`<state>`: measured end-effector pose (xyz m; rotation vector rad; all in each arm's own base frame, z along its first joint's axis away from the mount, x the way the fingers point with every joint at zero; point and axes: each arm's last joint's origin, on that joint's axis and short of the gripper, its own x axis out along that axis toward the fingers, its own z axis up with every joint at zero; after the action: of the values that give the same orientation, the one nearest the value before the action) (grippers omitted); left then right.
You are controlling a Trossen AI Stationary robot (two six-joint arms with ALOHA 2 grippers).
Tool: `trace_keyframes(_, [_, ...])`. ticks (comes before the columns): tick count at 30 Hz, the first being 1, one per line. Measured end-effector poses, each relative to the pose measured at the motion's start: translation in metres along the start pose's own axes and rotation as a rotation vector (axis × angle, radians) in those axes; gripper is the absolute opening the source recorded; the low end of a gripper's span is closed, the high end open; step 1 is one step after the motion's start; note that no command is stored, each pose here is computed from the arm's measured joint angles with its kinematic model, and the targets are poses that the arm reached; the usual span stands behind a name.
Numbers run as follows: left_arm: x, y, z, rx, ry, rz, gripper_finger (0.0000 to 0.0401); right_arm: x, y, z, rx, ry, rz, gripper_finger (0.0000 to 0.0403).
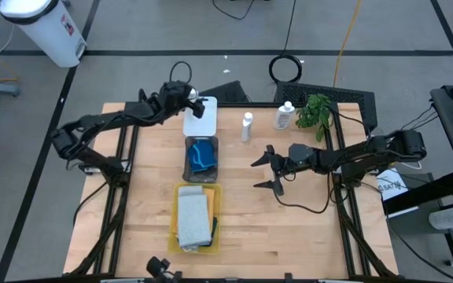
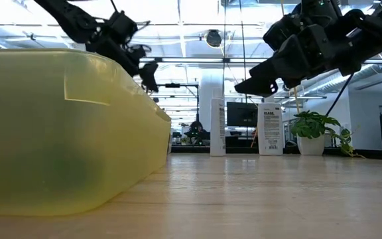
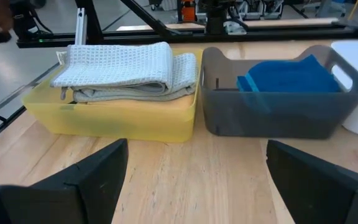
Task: Pick & Place Kitchen Items
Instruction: Put the white plastic restorer bottle into the white bin
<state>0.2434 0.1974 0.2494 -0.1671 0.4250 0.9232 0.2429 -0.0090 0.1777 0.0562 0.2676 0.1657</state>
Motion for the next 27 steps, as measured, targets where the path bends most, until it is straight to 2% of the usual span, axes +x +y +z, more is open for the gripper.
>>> trace_keyframes(7, [-0.050, -0.005, 0.027, -0.034, -0.131, -0.065, 0.0386, -0.016, 0.004, 0.011, -0.007, 0.003, 0.002, 0.0350])
trace_keyframes(11, [-0.086, -0.011, 0.032, -0.077, -0.141, -0.142, 0.0384, -0.031, 0.008, 0.016, -0.047, 0.027, 0.002, 0.0350])
trace_keyframes(15, [-0.113, -0.020, 0.022, -0.053, -0.059, -0.271, 0.0377, -0.046, 0.011, 0.019, -0.049, 0.059, 0.001, 0.0350])
trace_keyframes(18, [-0.122, -0.034, 0.001, 0.038, -0.071, -0.368, 0.0373, -0.056, 0.013, 0.021, -0.044, 0.075, -0.010, 0.0350])
trace_keyframes(20, [-0.123, -0.042, -0.016, 0.099, -0.115, -0.419, 0.0372, -0.062, 0.013, 0.021, -0.038, 0.086, -0.061, 0.0350])
trace_keyframes(22, [-0.125, -0.047, -0.032, 0.108, -0.177, -0.461, 0.0374, -0.070, 0.012, 0.021, -0.039, 0.106, -0.154, 0.0350])
trace_keyframes(27, [-0.133, -0.044, -0.058, 0.070, -0.305, -0.513, 0.0382, -0.088, 0.006, 0.018, -0.062, 0.164, -0.521, 0.0347])
